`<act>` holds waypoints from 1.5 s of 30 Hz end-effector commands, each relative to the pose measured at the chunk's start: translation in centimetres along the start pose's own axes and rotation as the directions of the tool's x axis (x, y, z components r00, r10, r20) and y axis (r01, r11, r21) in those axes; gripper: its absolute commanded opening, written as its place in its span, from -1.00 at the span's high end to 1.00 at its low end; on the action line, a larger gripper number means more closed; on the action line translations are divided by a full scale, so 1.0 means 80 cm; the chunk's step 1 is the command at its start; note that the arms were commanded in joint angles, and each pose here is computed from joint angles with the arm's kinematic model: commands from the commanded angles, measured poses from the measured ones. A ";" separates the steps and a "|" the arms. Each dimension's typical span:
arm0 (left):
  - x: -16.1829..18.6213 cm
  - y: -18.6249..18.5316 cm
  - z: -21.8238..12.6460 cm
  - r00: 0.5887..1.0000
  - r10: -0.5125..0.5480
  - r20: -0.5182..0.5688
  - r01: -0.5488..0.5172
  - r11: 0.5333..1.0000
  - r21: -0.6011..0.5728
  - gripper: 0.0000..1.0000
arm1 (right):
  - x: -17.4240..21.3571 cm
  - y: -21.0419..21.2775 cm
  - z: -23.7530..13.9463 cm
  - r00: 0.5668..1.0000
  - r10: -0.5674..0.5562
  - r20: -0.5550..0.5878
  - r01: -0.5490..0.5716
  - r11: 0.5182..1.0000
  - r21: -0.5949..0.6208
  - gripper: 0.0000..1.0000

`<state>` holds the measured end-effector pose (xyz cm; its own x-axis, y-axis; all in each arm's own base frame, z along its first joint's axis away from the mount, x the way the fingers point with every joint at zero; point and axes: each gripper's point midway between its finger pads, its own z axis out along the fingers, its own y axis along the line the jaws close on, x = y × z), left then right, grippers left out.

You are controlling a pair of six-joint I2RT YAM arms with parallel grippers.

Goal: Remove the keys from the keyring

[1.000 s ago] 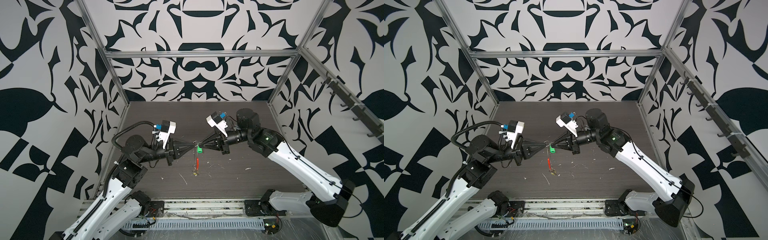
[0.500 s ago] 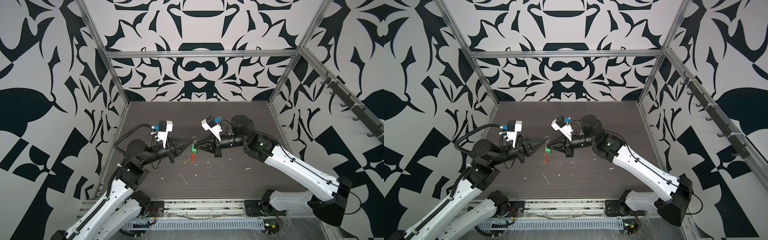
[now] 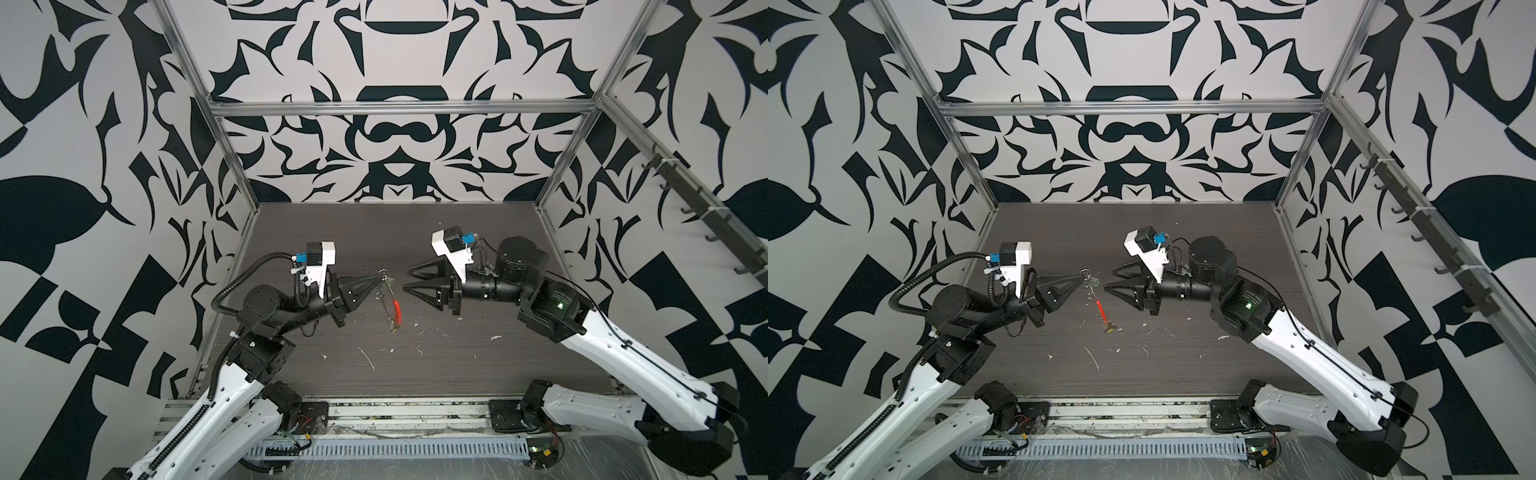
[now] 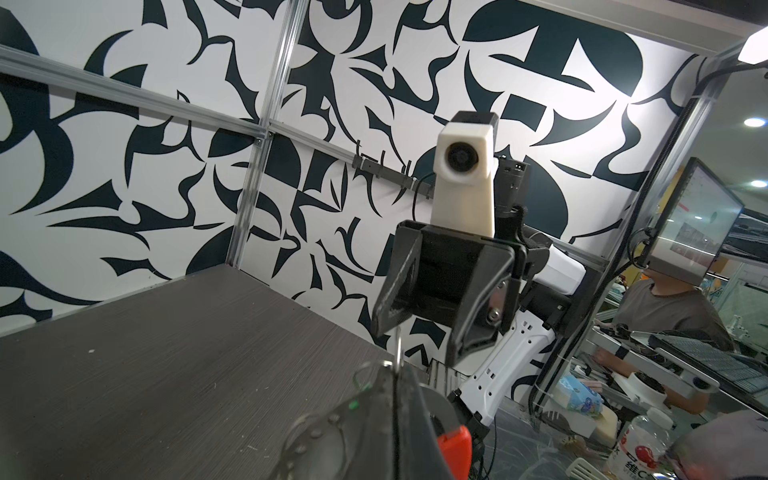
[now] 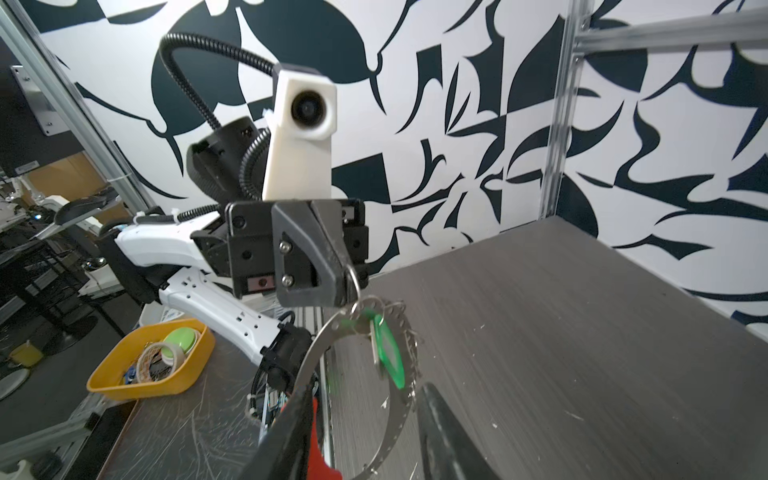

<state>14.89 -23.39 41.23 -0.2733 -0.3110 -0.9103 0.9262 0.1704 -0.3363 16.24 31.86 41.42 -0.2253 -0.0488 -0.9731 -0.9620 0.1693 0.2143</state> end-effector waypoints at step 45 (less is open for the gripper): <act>-0.016 -0.009 -0.008 0.997 0.058 0.053 -0.057 0.998 -0.011 1.00 | -0.047 0.040 0.032 0.994 0.045 0.099 -0.020 0.969 -0.247 0.89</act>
<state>14.44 -22.91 41.88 -0.2341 -0.3267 -0.9157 0.9359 0.1794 -0.3032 15.43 35.50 42.98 -0.3014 0.0036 -0.9535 -0.9529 -0.0358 0.3011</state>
